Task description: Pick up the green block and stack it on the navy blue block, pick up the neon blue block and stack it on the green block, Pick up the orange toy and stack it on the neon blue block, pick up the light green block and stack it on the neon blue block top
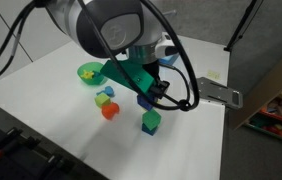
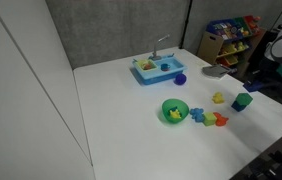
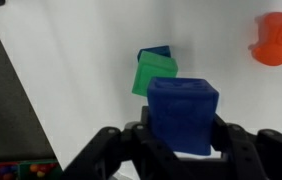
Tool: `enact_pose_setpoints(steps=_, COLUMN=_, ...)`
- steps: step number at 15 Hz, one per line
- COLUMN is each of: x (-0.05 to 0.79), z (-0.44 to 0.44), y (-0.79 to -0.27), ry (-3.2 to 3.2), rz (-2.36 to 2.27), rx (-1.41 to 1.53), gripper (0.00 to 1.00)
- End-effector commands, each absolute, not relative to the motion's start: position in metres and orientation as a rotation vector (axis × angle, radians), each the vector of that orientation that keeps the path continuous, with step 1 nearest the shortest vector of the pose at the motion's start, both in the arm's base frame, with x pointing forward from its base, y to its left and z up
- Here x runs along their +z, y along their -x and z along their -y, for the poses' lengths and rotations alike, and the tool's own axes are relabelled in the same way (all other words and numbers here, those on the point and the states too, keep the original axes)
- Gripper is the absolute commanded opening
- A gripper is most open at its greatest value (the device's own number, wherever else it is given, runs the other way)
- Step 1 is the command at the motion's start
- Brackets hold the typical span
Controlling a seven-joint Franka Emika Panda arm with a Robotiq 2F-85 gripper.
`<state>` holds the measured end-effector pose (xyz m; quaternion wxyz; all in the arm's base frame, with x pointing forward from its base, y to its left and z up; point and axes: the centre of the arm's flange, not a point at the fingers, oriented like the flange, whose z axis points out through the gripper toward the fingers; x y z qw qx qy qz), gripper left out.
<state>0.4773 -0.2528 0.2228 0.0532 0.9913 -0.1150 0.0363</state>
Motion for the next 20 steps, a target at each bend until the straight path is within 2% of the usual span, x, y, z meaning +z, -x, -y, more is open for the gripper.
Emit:
enact_pose_setpoints(steps=1, x=0.220, z=0.266, y=-0.499, ry=-2.983, rz=0.360, rx=0.100, gripper=0.28)
enact_pose_setpoints(steps=14, x=0.172, z=0.282, y=-0.493, ry=-2.985, rz=0.399, rx=-0.099, gripper=0.28)
enact_pose_setpoints(steps=20, x=0.169, z=0.278, y=-0.503, ry=-2.963, rz=0.344, rx=-0.056, gripper=0.28)
